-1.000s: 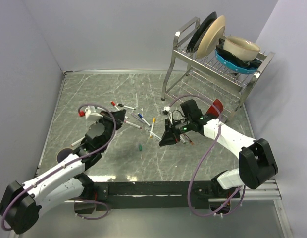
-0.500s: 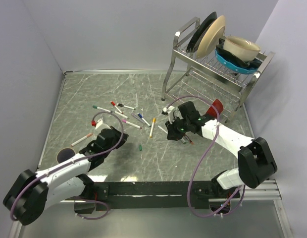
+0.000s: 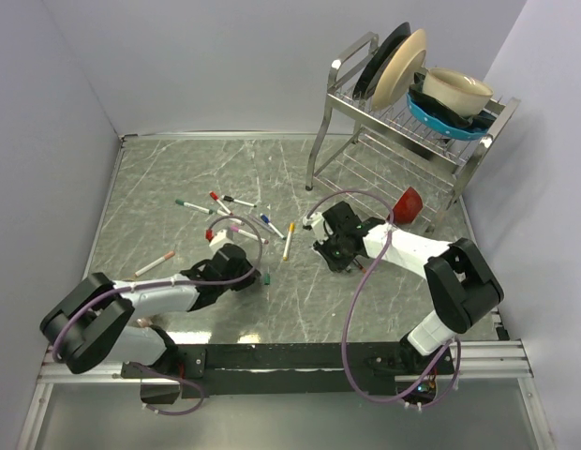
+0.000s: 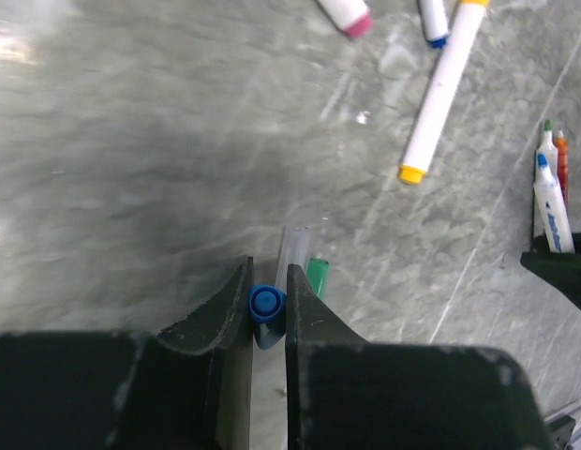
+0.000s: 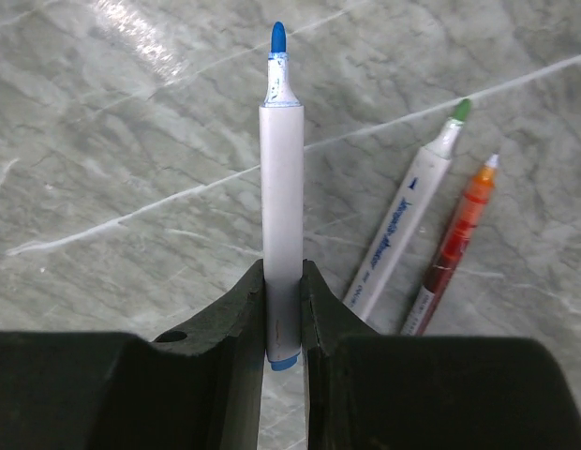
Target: Open the pen caps
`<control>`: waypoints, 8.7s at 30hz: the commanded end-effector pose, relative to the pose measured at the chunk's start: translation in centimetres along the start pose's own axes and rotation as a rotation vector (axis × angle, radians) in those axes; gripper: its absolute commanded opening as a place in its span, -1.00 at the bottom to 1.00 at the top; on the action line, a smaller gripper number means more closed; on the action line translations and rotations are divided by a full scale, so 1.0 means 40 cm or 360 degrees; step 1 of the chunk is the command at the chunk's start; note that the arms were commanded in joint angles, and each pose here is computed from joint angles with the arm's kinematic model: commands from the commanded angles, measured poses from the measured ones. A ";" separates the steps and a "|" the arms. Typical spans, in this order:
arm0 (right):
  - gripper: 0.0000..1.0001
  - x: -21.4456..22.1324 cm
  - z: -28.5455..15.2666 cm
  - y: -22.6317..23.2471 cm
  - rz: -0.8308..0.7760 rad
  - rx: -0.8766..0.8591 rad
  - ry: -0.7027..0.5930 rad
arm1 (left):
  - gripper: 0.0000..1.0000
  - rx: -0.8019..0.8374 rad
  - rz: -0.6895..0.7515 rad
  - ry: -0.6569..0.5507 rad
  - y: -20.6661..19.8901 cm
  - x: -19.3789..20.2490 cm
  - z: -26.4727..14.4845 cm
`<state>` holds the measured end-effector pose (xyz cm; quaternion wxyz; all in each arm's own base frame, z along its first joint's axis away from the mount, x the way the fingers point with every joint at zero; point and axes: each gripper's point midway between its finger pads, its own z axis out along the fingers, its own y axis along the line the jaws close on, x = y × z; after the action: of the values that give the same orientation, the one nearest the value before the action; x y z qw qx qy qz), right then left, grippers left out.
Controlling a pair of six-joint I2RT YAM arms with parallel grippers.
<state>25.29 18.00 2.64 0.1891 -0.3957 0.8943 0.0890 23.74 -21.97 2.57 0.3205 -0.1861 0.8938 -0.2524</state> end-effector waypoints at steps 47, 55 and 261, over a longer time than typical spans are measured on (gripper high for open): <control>-0.19 -0.186 -0.358 -0.024 -0.0118 -0.0067 -0.0870 | 0.18 0.0036 0.0797 0.0126 -0.273 -0.071 0.108; -0.19 -0.186 -0.370 -0.024 -0.0108 -0.0083 -0.0889 | 0.08 -0.0147 0.0857 0.0126 -0.242 -0.080 0.162; -0.46 -0.077 -0.043 -0.097 0.0267 -0.0060 -0.0214 | 0.41 0.0096 0.0118 -0.0210 -0.026 -0.089 -0.057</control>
<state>28.42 16.22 4.23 0.2149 -0.3046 0.9161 0.1476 23.47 -20.64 3.85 0.3537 -0.1501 0.8875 -0.2543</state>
